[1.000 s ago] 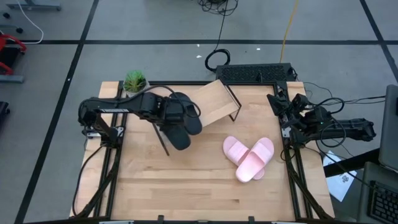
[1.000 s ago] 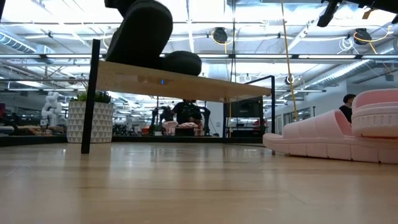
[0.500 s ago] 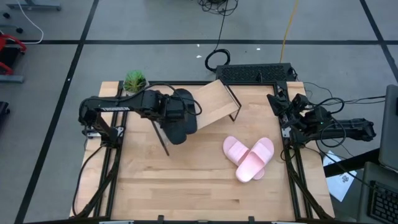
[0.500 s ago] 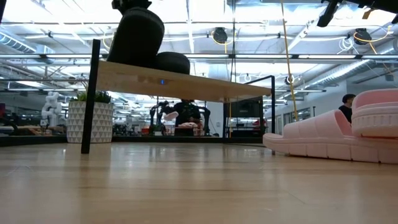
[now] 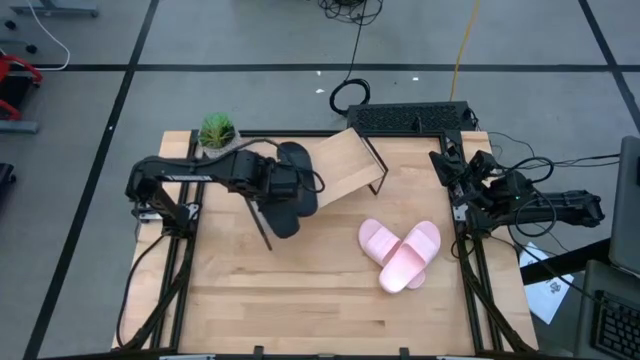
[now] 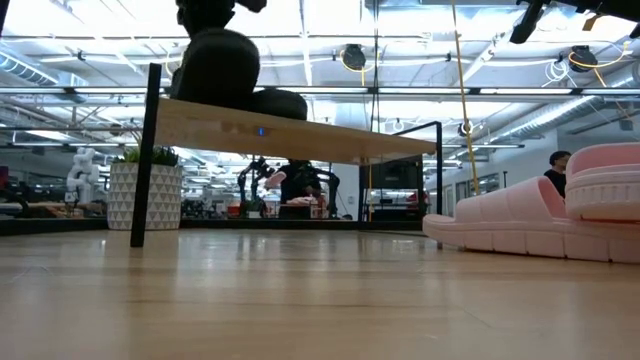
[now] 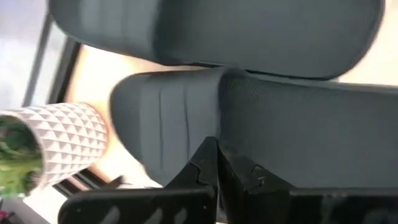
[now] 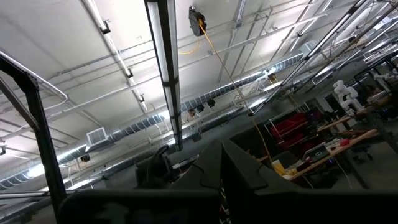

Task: Pick and place slides into the shelf
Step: Put the black slide on the shelf, then adjust the black slide on the shelf

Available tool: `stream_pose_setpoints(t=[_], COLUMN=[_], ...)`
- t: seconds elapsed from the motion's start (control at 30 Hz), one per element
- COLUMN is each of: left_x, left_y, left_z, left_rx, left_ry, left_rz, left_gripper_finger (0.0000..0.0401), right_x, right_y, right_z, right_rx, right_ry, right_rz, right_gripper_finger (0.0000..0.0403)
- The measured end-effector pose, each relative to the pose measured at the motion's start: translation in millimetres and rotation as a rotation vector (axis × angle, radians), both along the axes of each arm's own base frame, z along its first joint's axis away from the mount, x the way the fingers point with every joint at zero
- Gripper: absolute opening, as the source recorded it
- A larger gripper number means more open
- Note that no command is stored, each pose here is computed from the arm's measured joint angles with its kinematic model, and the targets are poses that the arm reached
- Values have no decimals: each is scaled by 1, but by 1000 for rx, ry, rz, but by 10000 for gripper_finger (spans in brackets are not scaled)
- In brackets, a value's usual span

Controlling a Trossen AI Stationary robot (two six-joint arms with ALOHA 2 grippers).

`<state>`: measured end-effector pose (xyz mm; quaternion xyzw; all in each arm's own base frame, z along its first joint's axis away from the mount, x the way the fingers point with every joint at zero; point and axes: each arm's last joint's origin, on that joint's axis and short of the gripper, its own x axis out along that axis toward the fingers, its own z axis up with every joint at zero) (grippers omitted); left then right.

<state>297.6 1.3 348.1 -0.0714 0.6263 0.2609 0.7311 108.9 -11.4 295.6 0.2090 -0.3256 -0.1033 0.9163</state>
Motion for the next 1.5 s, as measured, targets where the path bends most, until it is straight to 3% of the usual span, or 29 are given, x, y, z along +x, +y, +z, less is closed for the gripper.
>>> stream_pose_setpoints(t=[1.1,1.3,1.5], left_x=[-13,-16,-33], left_y=[-7,-6,-1], left_z=[11,44,105], left_rx=[-35,-39,79], left_ry=[-74,-211,-456], left_rz=[108,111,111], left_gripper_finger=[0,1,0], right_x=[0,5,28], right_y=[0,2,5], right_z=[0,-4,0], right_rx=[20,-20,-84], right_ry=[-7,43,126], right_rz=[15,76,178], right_gripper_finger=[0,0,0])
